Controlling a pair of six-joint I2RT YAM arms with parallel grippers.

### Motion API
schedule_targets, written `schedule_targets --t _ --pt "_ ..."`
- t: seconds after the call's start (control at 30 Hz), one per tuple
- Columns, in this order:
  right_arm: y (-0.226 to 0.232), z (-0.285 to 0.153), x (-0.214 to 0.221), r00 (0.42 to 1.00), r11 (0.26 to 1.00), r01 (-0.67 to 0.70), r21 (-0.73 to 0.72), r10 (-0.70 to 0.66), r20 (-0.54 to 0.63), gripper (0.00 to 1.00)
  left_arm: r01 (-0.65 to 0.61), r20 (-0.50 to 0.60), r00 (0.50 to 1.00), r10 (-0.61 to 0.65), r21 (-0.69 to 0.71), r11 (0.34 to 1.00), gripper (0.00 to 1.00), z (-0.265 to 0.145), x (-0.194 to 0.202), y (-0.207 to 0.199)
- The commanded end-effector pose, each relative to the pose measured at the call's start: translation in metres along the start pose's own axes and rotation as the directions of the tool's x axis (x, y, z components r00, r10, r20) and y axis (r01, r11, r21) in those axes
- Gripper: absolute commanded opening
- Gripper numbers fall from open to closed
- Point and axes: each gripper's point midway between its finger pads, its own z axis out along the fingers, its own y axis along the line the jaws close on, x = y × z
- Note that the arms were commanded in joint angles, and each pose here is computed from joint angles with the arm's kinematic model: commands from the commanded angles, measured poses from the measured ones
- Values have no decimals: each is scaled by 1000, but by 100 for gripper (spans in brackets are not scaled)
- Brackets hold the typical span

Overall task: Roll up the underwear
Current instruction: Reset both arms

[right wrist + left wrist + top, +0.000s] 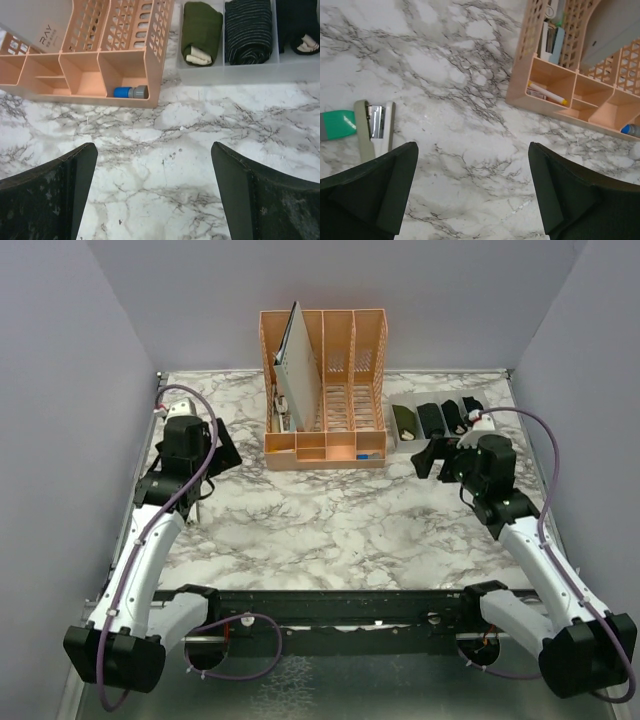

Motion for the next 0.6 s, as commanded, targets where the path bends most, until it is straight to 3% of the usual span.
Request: schedule_targets --t 0.0,0.17,0.57 --pt "1 -16 5 998 1000 3 3 -3 -56 100 -2 42 999 3 -38 999 99 -15 -4 24" --pt "-3 -17 -7 994 998 -19 65 26 -106 100 19 2 1000 -19 -23 1000 99 -10 10 22" --pt "-7 -21 -14 999 995 -33 90 36 -36 100 11 22 1000 -10 -60 998 99 -9 28 39"
